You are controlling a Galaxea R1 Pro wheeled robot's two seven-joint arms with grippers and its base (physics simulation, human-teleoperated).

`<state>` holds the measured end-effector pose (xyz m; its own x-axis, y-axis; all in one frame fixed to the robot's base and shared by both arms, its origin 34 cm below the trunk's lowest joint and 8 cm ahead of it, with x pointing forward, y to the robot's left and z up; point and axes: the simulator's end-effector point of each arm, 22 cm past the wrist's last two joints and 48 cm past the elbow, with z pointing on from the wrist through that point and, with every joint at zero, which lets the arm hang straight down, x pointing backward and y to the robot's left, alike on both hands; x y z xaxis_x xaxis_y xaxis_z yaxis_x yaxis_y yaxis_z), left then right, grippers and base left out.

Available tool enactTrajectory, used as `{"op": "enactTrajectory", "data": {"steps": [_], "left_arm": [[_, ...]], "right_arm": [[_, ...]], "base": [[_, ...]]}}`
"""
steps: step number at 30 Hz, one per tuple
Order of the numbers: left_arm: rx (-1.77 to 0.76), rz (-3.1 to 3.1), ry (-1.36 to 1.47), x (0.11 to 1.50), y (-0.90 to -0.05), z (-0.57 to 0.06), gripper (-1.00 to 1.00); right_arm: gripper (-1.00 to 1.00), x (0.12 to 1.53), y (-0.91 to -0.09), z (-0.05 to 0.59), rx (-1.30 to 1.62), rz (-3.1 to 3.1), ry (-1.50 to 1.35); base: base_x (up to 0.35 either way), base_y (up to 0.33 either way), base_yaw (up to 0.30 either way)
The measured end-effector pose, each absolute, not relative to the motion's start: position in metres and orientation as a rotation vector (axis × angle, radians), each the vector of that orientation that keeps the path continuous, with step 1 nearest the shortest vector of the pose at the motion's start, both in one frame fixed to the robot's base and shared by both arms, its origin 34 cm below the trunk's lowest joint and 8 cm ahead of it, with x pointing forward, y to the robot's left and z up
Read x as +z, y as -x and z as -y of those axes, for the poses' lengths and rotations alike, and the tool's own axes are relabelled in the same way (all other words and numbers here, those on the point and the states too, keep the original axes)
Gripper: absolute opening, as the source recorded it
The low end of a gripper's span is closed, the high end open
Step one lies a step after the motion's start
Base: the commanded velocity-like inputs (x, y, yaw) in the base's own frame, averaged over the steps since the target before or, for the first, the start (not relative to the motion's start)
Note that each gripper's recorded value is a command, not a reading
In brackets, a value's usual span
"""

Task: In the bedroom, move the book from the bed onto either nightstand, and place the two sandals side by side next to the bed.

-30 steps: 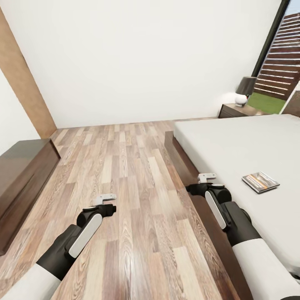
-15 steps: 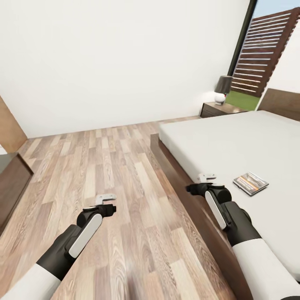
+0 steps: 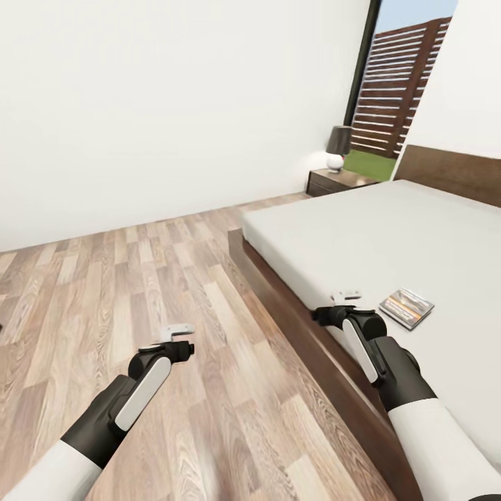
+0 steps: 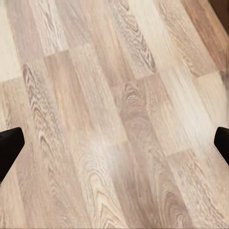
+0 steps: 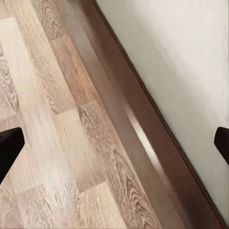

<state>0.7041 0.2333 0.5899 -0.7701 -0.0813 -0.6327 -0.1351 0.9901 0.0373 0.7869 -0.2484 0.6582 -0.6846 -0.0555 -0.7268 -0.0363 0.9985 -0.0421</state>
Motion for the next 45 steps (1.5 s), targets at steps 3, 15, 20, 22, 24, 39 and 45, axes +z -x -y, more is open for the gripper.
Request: {"op": "enactTrajectory", "data": {"steps": [3, 15, 20, 22, 24, 39, 45], "left_arm": [[0.105, -2.454, 0.15, 0.5899, -0.7041, -0.2334, 1.0], [0.105, -2.453, 0.148, 0.5899, -0.704, -0.2328, 1.0], [0.105, -2.453, 0.146, 0.59, -0.704, -0.2324, 1.0], [0.105, -2.453, 0.146, 0.5899, -0.704, -0.2323, 1.0], [0.104, -2.453, 0.146, 0.5901, -0.704, -0.2318, 1.0], [0.104, -2.453, 0.146, 0.5898, -0.7042, -0.2315, 1.0], [0.105, -2.453, 0.146, 0.5897, -0.7042, -0.2318, 1.0]], "right_arm": [[1.0, 0.6584, -0.787, 0.2484, -0.031, -2.325, 0.063], [1.0, 0.6585, -0.787, 0.2488, -0.032, -2.325, 0.063], [1.0, 0.6583, -0.787, 0.249, -0.032, -2.325, 0.063], [1.0, 0.6583, -0.787, 0.2488, -0.031, -2.325, 0.063], [1.0, 0.6583, -0.787, 0.2488, -0.032, -2.325, 0.063], [1.0, 0.6576, -0.7872, 0.2485, -0.031, -2.326, 0.063], [1.0, 0.6575, -0.7872, 0.249, -0.031, -2.326, 0.063]], "base": [[0.272, 0.233, -0.285], [0.271, 0.232, -0.285], [0.296, 0.169, -0.285], [0.318, 0.083, -0.285], [0.328, 0.037, -0.285], [0.171, 0.008, -0.285], [0.009, 0.0, -0.285]]}}
